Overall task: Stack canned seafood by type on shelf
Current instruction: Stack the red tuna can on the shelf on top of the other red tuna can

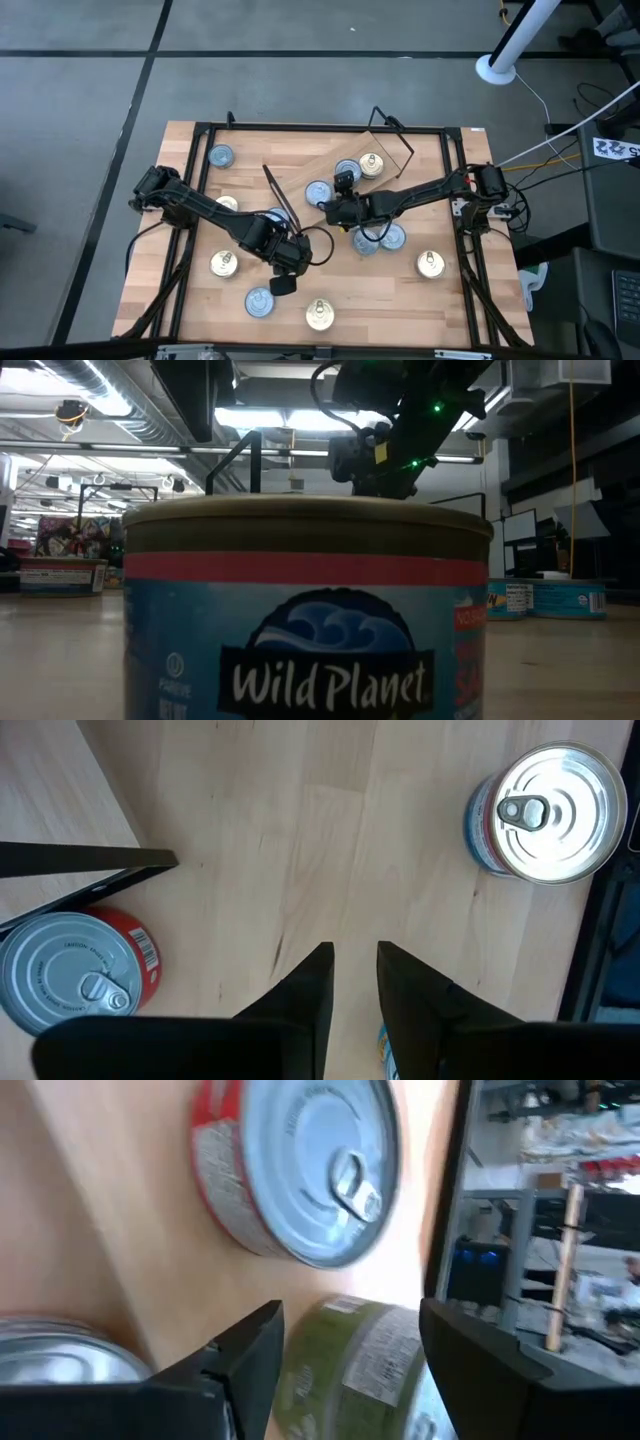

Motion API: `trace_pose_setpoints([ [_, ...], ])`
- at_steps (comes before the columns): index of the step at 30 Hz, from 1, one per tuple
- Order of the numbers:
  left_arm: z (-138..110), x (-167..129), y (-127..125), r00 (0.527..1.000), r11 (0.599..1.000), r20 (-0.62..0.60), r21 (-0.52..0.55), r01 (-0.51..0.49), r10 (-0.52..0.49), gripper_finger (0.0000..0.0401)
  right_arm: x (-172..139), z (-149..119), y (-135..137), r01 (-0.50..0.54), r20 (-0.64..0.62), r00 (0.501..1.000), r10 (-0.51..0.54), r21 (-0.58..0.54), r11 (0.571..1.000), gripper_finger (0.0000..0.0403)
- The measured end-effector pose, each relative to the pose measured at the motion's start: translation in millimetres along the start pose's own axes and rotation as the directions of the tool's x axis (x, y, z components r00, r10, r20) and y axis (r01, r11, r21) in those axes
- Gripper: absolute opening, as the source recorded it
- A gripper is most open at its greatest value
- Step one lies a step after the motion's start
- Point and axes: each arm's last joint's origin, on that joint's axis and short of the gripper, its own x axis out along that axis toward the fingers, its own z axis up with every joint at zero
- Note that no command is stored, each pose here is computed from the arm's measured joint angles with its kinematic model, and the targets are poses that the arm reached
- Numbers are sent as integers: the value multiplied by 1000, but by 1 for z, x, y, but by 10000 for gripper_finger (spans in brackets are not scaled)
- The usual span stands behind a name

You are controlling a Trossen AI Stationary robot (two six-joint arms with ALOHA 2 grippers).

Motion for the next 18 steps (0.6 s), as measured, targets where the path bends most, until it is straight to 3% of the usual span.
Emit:
trace_pose_setpoints([
  [10, -8, 5, 3, 998, 997, -57, 71, -32, 36, 75, -5, -3, 6, 12, -48, 999, -10, 56, 998, 234],
  [18, -17, 5, 11, 982, 988, -136, 103, -118, 132, 75, -24, -2, 27, -30, -60, 998, 27, -51, 998, 234],
])
